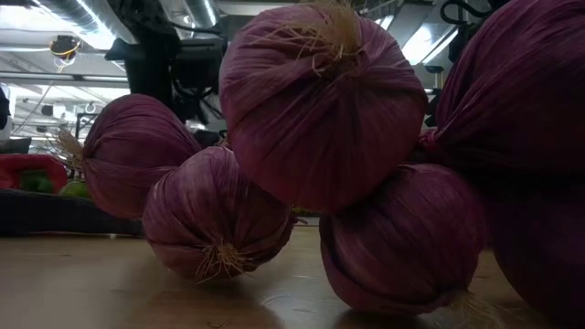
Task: Build produce basket
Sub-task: Put the green pear into the black wire basket
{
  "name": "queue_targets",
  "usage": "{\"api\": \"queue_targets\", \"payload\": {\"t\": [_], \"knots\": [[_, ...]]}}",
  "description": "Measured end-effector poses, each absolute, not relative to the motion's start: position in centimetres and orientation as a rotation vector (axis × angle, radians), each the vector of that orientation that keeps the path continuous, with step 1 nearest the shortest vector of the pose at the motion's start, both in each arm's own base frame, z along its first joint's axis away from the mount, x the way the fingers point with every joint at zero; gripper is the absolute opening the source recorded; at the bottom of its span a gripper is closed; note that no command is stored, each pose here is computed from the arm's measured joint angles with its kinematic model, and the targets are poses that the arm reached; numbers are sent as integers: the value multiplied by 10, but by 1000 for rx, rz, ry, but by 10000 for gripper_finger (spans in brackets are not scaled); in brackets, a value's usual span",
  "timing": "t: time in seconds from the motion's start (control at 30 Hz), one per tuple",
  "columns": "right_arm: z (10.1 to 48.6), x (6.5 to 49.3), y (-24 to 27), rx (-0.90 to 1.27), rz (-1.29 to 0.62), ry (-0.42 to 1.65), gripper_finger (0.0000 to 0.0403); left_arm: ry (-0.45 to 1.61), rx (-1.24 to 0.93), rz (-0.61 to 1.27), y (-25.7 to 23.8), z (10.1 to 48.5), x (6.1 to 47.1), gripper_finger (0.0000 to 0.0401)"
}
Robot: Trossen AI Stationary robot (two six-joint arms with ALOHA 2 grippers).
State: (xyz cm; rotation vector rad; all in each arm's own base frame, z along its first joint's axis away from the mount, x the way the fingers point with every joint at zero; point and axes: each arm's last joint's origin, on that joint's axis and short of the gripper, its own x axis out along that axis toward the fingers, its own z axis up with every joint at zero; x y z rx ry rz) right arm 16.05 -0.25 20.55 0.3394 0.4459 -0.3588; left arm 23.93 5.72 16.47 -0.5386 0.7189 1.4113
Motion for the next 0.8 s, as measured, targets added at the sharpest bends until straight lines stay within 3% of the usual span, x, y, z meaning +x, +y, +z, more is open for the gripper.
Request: {"api": "queue_targets", "payload": {"t": [0.8], "knots": [[206,161,-3,340,-358,443,181,728,-533,1400,54,165,239,14]]}}
